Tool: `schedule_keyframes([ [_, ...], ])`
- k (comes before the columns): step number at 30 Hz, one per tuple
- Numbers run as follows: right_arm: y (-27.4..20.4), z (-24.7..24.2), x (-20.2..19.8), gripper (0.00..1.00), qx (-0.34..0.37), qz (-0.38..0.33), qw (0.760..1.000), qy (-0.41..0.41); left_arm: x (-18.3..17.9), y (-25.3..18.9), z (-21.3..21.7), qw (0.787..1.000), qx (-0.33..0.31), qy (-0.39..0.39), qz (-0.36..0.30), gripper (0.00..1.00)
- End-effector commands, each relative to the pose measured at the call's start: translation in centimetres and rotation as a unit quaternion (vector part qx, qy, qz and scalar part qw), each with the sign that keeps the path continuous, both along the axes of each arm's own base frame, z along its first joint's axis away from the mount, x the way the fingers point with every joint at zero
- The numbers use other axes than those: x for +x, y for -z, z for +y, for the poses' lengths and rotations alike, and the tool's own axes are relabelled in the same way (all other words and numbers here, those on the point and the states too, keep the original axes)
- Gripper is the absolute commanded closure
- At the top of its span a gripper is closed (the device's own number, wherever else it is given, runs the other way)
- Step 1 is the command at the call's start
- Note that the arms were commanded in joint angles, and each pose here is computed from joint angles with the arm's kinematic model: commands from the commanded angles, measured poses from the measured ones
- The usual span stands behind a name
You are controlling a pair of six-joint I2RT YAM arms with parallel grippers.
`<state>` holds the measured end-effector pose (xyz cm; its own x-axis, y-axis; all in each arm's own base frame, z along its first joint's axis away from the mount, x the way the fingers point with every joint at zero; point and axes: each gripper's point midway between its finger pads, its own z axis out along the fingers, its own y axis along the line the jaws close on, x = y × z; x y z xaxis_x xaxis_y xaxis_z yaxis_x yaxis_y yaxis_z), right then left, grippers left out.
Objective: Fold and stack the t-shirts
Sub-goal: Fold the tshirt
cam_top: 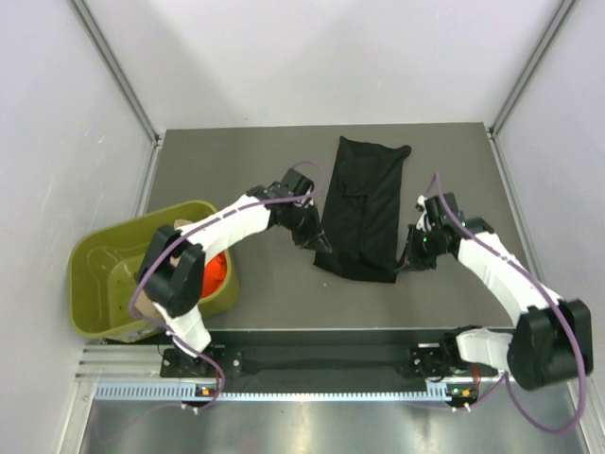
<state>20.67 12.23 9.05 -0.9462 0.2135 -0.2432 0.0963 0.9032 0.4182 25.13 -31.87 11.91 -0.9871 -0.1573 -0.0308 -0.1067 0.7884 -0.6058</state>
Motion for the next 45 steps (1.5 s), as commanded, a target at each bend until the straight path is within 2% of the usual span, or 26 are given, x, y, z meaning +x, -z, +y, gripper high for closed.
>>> schedule_keyframes([
  [1,-1.8,-0.3,3.7,1.00,-0.007,-0.030,0.999,-0.025,3.3,0.6,0.3,1.000,0.006,-0.002,0.007,1.00],
  [3,-2.2,-0.3,6.0,1.00,-0.007,-0.032,0.999,-0.026,5.8,-0.4,0.0,1.000,-0.009,-0.005,-0.008,1.00],
  [7,-2.0,-0.4,9.4,1.00,-0.007,-0.027,0.999,-0.024,9.5,1.0,-0.8,1.000,-0.014,-0.006,0.000,1.00],
  [11,-1.5,-0.7,12.6,1.00,-0.006,-0.023,0.999,-0.021,13.1,0.2,-1.8,0.999,-0.033,-0.010,-0.023,1.00],
  [23,-2.3,-2.4,18.6,1.00,0.001,-0.031,1.000,0.005,19.4,-0.1,-2.4,0.995,-0.078,-0.030,-0.059,1.00],
  [32,-1.1,-2.3,20.8,1.00,0.012,-0.026,1.000,0.007,22.4,0.4,-3.3,0.992,-0.103,-0.042,-0.067,1.00],
  [45,-0.1,-3.6,23.0,1.00,0.011,-0.024,0.999,0.026,23.8,2.5,-3.2,0.990,-0.110,-0.052,-0.067,1.00],
])
